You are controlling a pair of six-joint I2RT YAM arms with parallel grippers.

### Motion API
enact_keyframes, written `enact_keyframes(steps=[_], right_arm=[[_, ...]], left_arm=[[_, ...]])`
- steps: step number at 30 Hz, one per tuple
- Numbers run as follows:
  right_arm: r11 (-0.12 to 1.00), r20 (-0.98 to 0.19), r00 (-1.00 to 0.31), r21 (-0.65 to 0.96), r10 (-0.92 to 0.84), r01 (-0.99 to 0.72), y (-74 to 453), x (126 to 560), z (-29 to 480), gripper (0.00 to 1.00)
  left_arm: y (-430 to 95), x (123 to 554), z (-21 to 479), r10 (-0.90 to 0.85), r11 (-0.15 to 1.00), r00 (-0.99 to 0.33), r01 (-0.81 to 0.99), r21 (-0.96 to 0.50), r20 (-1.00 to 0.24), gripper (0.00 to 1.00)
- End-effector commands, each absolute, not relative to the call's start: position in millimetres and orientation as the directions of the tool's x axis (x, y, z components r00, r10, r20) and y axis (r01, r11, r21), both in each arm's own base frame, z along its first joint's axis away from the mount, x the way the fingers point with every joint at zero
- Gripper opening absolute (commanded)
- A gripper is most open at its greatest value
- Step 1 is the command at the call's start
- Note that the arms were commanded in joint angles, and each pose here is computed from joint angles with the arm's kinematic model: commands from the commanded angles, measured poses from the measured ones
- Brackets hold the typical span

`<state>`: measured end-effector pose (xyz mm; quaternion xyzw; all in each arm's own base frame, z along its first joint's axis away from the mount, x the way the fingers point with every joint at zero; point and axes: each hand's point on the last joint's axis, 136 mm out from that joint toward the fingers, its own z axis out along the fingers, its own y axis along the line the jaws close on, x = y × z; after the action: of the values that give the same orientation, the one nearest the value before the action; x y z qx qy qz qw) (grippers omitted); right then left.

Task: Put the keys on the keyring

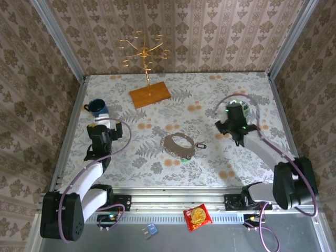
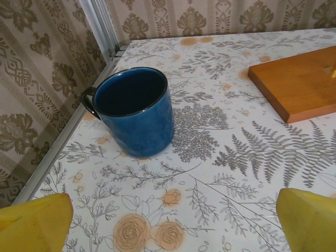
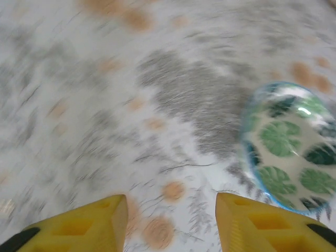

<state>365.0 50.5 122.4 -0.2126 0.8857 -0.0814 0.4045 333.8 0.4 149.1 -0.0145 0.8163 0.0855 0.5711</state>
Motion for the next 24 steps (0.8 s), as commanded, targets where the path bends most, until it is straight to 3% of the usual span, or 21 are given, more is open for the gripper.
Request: enact_keyframes(steps=[1,5,11,22,24], right_arm=[[0.989,-0.912,-0.394,-0.074,-0.119,-0.129,41.6,386.8,138.7,0.51],[0.998,-0.953,-0.298,-0.057,-0.048,0.021,11.2,390.1,128.3,0.50],[0.999,-0.964,-0.261,-0.049,-0.048,-0.003,12.9,388.5,103.6,0.51],[0.999,-0.937,-0.348,0.034,0.027,-0.013,3.4,400.1,97.3,0.61],[0.999,-0.937,-0.349,0.035,0.029,-0.010,2.7,400.1,97.1,0.62]], left_arm=[[5.3,343.3,154.5,0.103,0.982,-0.302,-0.118,0.145,-0.948,1.00],[9.0,349.6,140.2,0.095,0.984,-0.324,-0.113,0.138,-0.941,1.00],[8.7,359.9,127.1,0.102,0.985,-0.305,-0.104,0.140,-0.947,1.00],[-3.0,392.6,103.8,0.148,0.987,-0.240,-0.025,0.158,-0.959,1.00],[-4.7,393.6,98.2,0.127,0.991,-0.308,-0.004,0.135,-0.943,1.00]])
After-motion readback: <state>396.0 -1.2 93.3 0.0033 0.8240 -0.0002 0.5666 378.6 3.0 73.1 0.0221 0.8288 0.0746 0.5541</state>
